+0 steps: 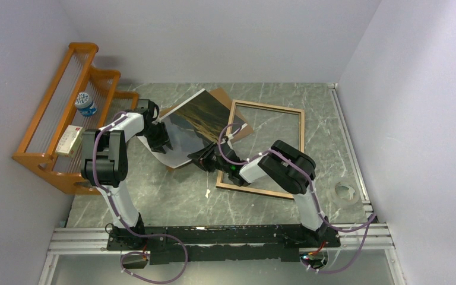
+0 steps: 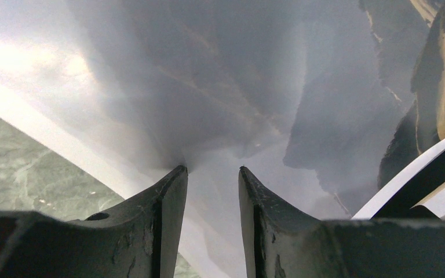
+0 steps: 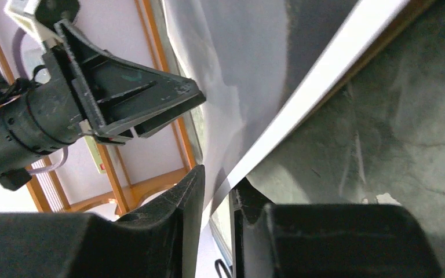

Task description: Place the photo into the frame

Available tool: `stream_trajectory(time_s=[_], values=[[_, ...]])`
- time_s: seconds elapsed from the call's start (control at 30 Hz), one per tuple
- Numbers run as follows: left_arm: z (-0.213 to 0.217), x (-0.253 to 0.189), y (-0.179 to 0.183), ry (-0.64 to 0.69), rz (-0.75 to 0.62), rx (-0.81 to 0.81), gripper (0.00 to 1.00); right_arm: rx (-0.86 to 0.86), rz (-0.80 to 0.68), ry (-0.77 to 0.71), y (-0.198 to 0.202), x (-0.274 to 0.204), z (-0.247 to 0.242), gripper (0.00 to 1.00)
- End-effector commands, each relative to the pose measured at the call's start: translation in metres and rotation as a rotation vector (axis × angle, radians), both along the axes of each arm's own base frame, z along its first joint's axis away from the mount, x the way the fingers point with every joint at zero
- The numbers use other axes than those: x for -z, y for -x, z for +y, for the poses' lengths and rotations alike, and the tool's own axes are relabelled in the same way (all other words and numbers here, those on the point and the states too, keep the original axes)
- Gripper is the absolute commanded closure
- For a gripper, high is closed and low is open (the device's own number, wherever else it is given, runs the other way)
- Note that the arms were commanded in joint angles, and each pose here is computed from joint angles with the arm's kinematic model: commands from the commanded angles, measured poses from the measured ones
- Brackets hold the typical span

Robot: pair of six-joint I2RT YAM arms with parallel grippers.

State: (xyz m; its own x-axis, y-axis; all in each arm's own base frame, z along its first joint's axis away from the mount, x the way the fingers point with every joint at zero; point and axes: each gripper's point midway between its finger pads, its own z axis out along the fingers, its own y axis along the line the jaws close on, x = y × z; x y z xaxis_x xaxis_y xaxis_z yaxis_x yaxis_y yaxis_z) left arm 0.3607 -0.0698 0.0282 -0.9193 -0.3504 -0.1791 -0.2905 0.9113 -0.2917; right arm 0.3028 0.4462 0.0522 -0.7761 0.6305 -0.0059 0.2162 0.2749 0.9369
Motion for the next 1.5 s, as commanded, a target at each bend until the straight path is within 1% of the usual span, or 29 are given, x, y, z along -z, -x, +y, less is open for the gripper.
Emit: stream_trajectory(time_s=[0.0, 0.1, 0.17, 0.23, 0.3, 0.37, 0.63, 0.8, 0.9, 1.13, 1.2, 1.3, 1.37, 1.47], values=[[0.012, -0.036, -0.008, -0.059, -0.082, -0.033, 0.55, -0.005, 0.053, -0.086, -0.002, -0.013, 0.011, 0.77], [0.017, -0.057, -0.011, -0.084, -0.135, -0.051, 0.52, -0.006, 0.068, -0.105, -0.001, -0.015, 0.011, 0.85], [0.019, -0.071, -0.014, -0.095, -0.166, -0.065, 0.49, -0.019, 0.06, -0.119, -0.001, -0.02, 0.014, 0.94], [0.022, -0.085, -0.016, -0.103, -0.2, -0.081, 0.44, -0.041, 0.045, -0.127, 0.0, -0.028, 0.017, 1.0], [0.028, -0.102, -0.018, -0.124, -0.235, -0.103, 0.36, -0.068, 0.015, -0.165, 0.001, -0.044, 0.021, 1.0], [0.036, -0.122, -0.021, -0.133, -0.283, -0.129, 0.29, -0.093, -0.027, -0.218, 0.002, -0.066, 0.024, 1.0], [0.063, -0.216, -0.022, -0.154, -0.474, -0.213, 0.14, -0.19, -0.258, -0.334, 0.004, -0.162, 0.03, 1.0], [0.066, -0.263, -0.014, -0.159, -0.553, -0.213, 0.09, -0.226, -0.339, -0.439, 0.008, -0.216, 0.032, 1.0], [0.072, -0.291, -0.008, -0.181, -0.597, -0.232, 0.08, -0.241, -0.35, -0.478, 0.01, -0.24, 0.034, 1.0], [0.073, -0.37, 0.013, -0.177, -0.779, -0.252, 0.07, -0.255, -0.339, -0.575, 0.01, -0.279, 0.029, 1.0], [0.073, -0.386, 0.02, -0.174, -0.824, -0.261, 0.06, -0.258, -0.358, -0.562, 0.009, -0.286, 0.028, 1.0], [0.073, -0.399, 0.03, -0.172, -0.868, -0.271, 0.06, -0.262, -0.398, -0.497, 0.005, -0.286, 0.024, 1.0], [0.072, -0.4, 0.034, -0.163, -0.875, -0.276, 0.06, -0.254, -0.433, -0.449, 0.001, -0.282, 0.016, 1.0], [0.065, -0.386, 0.037, -0.129, -0.845, -0.257, 0.06, -0.226, -0.457, -0.381, -0.007, -0.271, -0.002, 1.0]])
